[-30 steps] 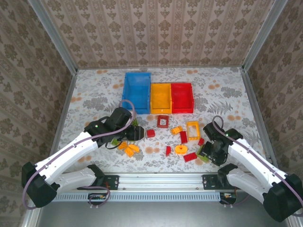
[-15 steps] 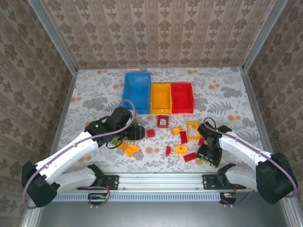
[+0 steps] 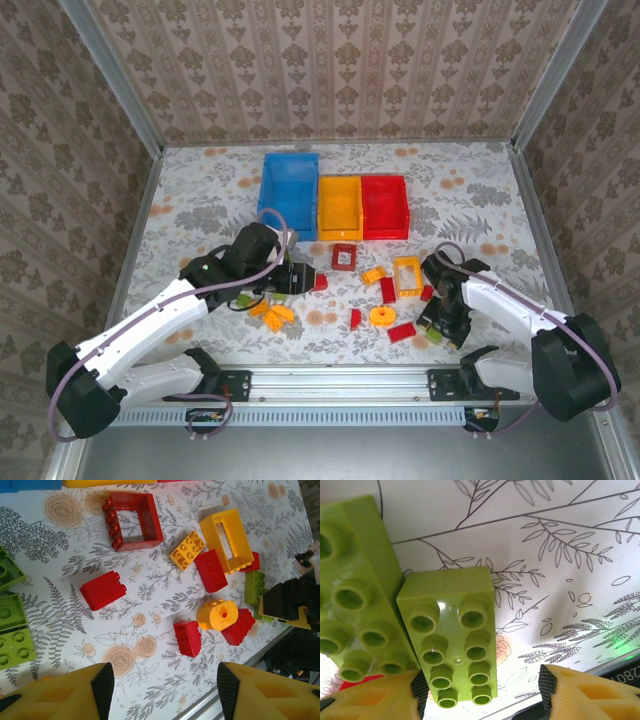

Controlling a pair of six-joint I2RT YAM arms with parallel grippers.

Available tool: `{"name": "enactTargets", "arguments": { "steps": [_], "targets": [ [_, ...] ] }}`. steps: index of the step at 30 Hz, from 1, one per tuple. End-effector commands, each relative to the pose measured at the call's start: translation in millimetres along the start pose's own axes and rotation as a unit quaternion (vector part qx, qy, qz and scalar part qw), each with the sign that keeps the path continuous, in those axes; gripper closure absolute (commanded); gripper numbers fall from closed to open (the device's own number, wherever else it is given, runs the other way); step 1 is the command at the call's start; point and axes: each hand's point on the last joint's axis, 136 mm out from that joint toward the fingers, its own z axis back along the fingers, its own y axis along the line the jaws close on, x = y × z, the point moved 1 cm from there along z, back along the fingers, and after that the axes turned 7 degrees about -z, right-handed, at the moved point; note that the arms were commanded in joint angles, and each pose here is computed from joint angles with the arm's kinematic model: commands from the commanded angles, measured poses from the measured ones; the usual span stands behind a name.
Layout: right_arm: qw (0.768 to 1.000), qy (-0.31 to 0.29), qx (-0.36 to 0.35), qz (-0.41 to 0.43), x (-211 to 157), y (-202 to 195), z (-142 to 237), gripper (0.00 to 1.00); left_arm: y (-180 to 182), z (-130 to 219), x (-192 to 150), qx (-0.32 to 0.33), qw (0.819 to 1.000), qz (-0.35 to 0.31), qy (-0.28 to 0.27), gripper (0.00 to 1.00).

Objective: Sort the legos into containers by color

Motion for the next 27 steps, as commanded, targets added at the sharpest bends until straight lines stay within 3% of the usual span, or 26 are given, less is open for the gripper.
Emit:
{"name": "enactTargets", "arguments": {
  "steps": [1,6,12,15,23,27],
  "targets": [
    [0.999,0.000,0.002,-0.032,0.4,-2.6,1.0,0.42,-2.7,-4.3,-2.8,-0.013,1.000,-0.011,-0.002,0.41],
    [0.998,0.010,0.005,-0.055,-1.8,0.1,-0.4,0.49,-1.6,-3.7,-3.8,-0.015,1.000,-0.011,-0.010,0.41],
    [0.996,0.033,0.014,-0.076,-8.0,5.6,-4.7,0.49,-2.7,1.0,-5.4,-0.020,1.000,-0.014,-0.017,0.41],
    [0.995,0.047,0.012,-0.091,-10.4,8.7,-12.3,0.54,-2.9,3.1,-5.0,-0.021,0.999,-0.020,-0.020,0.41],
    [0.994,0.041,0.018,-0.099,-7.1,12.7,-14.9,0.54,-0.2,7.2,-7.1,-0.019,0.999,-0.015,-0.032,0.41],
    [0.995,0.017,0.018,-0.092,-0.5,14.9,-9.3,0.65,0.9,8.1,-7.1,-0.015,0.999,-0.016,-0.033,0.40]
  ]
}}
